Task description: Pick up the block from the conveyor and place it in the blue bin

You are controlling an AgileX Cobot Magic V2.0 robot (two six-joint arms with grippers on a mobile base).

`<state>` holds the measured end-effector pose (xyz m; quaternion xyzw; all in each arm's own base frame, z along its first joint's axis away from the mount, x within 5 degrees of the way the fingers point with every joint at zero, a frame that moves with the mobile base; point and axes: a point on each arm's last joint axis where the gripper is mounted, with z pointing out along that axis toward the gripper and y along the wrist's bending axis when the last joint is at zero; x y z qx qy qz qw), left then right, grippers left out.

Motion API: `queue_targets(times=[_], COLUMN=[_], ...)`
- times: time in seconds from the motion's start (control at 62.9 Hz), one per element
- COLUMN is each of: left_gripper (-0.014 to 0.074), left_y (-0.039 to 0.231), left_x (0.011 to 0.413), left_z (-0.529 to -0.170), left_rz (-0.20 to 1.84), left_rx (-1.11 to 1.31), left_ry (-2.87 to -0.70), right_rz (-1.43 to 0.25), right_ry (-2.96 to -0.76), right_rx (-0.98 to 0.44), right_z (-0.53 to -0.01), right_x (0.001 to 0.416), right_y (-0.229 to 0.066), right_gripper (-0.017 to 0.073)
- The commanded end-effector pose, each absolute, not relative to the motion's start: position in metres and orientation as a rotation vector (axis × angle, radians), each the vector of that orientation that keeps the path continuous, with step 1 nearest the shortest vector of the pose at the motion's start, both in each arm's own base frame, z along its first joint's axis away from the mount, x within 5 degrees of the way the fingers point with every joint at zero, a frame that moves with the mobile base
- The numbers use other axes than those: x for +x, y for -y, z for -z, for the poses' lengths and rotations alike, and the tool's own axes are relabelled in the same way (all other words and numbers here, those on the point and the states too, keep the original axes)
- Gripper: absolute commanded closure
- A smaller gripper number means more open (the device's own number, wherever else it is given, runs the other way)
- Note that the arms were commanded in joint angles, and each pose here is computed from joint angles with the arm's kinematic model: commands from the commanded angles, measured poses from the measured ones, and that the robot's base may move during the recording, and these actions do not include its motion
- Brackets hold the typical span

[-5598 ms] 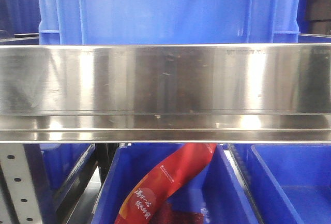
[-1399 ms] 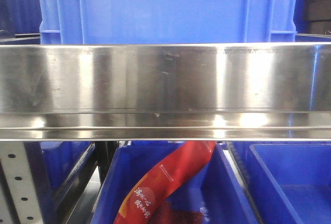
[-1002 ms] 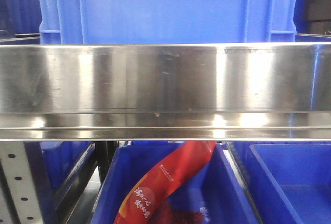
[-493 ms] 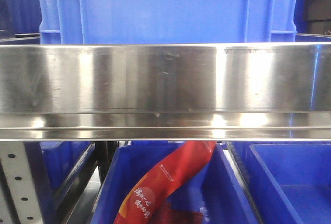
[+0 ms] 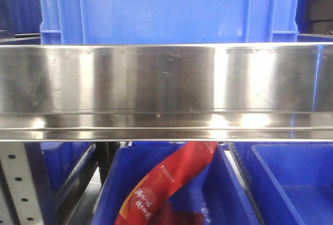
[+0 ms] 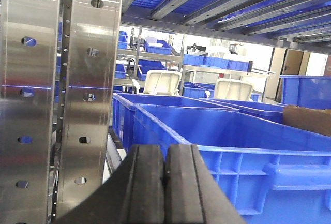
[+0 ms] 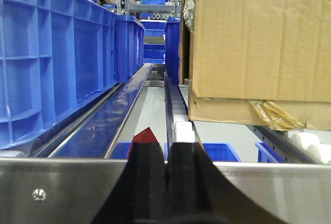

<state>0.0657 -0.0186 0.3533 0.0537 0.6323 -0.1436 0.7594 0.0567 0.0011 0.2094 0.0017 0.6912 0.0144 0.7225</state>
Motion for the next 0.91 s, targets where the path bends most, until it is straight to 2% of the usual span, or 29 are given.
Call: queue_targets(times=[0.0,0.159,0.334,0.525,0.62,0.7,0.891], left_gripper=[0.0705,0.0705,0.0705,0.0705,0.0705,0.0705,0.0705], left_y=[0.018,0.017,0.008,-0.004,-0.006,-0.006,-0.003], left_x=[0.065,0.069,0.076,0.062,0.055,0.055,0.056], left_z=[-0.355,-0.344,-0.302,-0.248,-0.231,-0.216,-0.210], left_rz=[0.316,0.233,0.019,-0.123,-0.145,-0.072,-0.010], left_rx=[0.105,0.133,0.139,0.028,-0.021,-0.086,-0.065], left_ry=[-1.359,-1.348,-1.431,-1.497,-1.478,-1.498,-1.515], right_rz=[-0.025,-0.025,-0.025,-0.025,-0.025,-0.025,-0.025], right_ry=[-1.498,-1.498,-1.498,-1.498,-1.498,-1.498,-1.498], right_rx=[0.010,0.010,0.010,0.010,0.010,0.010,0.010], right_z=[-0.212,-0.212,-0.212,-0.212,-0.212,-0.212,-0.212], right_x=[0.056,0.056,0.056,0.056,0.056,0.056,0.056], right_y=[-0.001,-0.001,-0.001,-0.001,-0.001,-0.001,-0.001], right_gripper=[0.0727,0.0727,0.0727,0.0727,0.0727,0.0727,0.0727])
